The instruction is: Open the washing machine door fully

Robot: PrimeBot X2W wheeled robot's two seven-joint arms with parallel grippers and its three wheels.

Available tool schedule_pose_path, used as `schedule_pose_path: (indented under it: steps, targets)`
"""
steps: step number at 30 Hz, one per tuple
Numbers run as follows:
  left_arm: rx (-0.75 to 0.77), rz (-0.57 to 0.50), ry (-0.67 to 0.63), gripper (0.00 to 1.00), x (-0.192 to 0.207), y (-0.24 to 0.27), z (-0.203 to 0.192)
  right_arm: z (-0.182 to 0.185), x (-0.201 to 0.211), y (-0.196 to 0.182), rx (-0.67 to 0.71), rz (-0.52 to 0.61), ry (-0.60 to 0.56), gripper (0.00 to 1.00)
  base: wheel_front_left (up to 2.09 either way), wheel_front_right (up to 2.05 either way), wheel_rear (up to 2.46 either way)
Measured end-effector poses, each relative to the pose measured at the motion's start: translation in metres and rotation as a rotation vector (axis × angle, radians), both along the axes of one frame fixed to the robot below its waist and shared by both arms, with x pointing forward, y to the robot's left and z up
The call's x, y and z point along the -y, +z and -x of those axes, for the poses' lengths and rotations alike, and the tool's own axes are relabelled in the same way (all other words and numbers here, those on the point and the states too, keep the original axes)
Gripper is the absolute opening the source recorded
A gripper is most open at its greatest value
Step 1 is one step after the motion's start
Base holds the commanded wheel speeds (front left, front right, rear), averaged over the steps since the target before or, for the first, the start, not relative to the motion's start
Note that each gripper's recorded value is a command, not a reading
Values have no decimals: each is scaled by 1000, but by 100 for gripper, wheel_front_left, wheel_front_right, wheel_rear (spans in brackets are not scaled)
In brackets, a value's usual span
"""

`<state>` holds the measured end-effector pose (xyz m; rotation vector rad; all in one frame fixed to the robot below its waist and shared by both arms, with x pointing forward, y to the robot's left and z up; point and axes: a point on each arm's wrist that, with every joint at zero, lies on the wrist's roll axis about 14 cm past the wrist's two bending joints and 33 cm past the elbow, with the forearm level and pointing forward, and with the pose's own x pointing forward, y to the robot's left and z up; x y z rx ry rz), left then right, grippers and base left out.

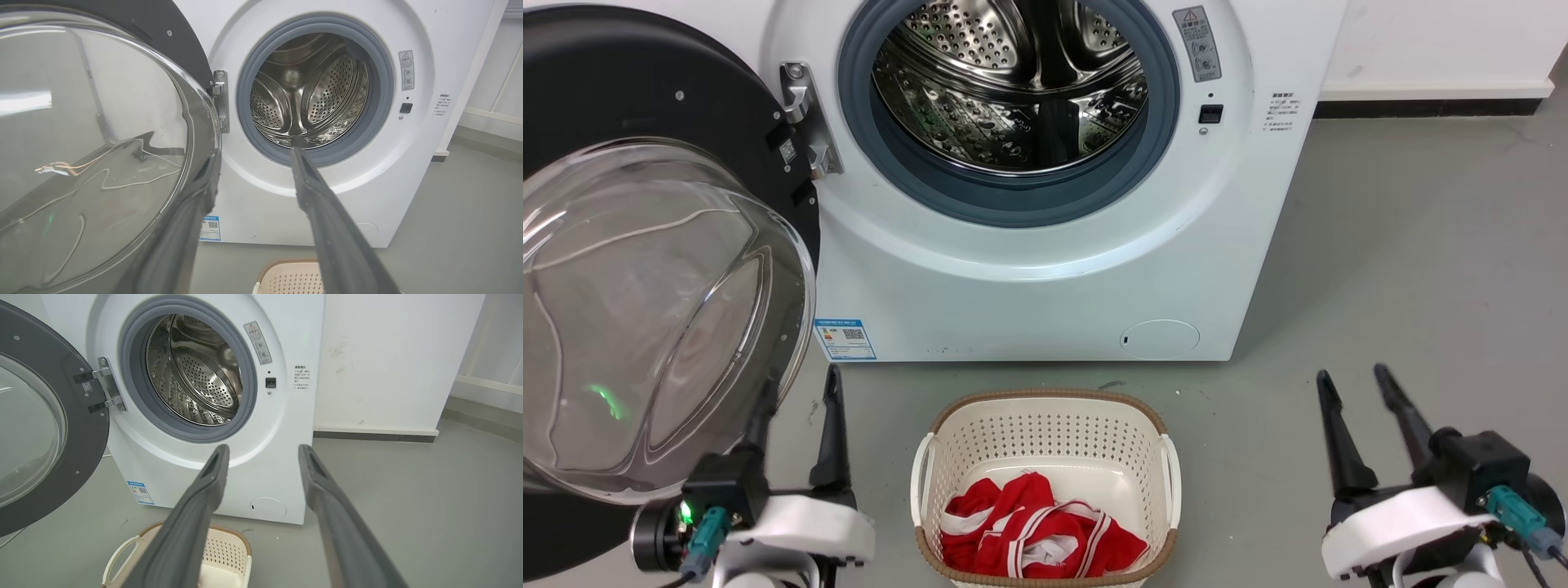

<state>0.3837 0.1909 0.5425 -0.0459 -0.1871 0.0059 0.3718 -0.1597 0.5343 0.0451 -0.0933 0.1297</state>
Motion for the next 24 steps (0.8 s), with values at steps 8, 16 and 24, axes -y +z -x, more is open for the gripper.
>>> schedule_pose_path:
  steps: [8, 16, 24]
  targets:
    - [-109, 94, 19, 0, -5, -30, 6, 6, 3, -20, -71, -88, -8, 0, 0, 0, 0]
    - [-137, 255, 22, 0, -8, -35, 6, 5, 8, -25, -104, -250, -22, 0, 0, 0, 0]
    - [-159, 398, 23, 0, -11, -40, 6, 4, 12, -28, -126, -392, -31, 0, 0, 0, 0]
